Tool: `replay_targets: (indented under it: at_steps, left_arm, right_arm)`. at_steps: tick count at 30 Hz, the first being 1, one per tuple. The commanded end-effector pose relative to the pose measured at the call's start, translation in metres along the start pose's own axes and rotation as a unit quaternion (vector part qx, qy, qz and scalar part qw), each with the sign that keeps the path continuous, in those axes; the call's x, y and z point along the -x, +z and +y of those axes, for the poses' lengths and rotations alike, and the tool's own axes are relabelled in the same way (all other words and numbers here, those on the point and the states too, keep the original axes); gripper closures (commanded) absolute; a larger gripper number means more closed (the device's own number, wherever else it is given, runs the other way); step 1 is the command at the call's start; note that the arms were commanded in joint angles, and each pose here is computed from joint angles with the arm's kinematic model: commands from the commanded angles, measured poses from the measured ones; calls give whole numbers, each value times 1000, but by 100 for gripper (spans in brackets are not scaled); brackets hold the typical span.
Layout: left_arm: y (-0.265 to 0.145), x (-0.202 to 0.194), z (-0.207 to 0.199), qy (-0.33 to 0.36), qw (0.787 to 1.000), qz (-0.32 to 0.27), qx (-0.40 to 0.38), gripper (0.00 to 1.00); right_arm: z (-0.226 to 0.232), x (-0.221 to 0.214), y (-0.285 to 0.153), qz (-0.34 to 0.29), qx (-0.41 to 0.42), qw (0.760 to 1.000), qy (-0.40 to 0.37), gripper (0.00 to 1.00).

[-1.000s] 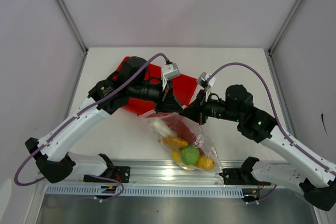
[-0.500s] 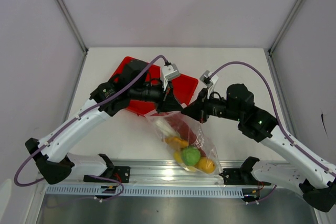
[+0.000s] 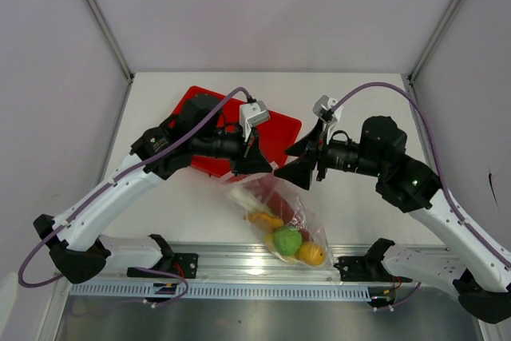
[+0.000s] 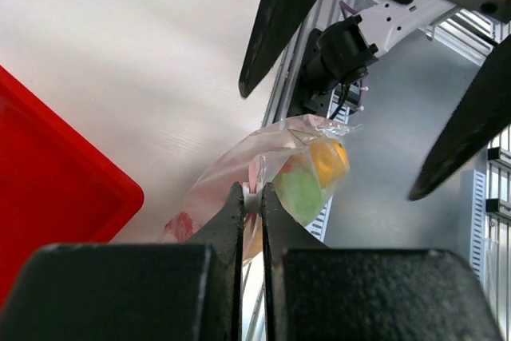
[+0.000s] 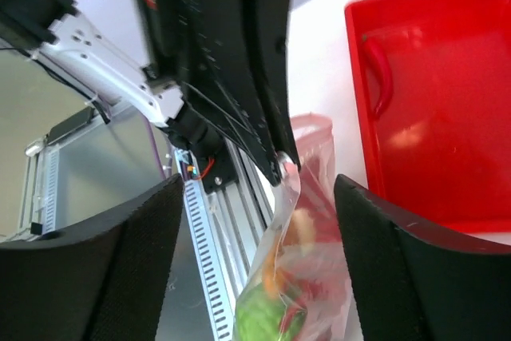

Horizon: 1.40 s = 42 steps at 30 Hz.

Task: Place the food in the zip-top bag and seal the zipper
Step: Zip the zipper food storage bag at the center of the board.

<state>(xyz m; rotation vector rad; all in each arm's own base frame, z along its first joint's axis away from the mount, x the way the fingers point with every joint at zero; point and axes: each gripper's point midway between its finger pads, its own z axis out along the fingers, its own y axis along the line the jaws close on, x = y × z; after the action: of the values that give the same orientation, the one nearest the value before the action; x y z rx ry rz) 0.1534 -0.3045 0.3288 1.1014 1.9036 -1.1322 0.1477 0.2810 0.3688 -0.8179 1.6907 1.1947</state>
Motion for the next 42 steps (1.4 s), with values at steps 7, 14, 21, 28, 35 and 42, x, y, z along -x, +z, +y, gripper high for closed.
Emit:
replay_targets:
  at_steps: [7, 14, 21, 28, 35, 42]
  left_arm:
    - [-24, 39, -41, 58, 995, -44, -75, 99]
    - [-30, 51, -53, 69, 992, -51, -96, 99]
    - [-30, 49, -56, 68, 991, -46, -108, 99]
    - [-27, 45, -56, 67, 990, -38, -117, 99]
    - [-25, 42, -56, 67, 989, -32, -124, 99]
    - [-18, 30, -50, 52, 991, 3, -124, 99]
  right_arm:
    - [16, -6, -12, 67, 54, 995, -49, 9]
    - [18, -27, -3, 110, 96, 989, -38, 3]
    - [29, -25, -2, 103, 140, 984, -43, 37]
    - [36, -27, 11, 113, 187, 975, -24, 68]
    - [37, -27, 19, 117, 204, 972, -17, 92]
    - [30, -15, 16, 68, 152, 986, -26, 100]
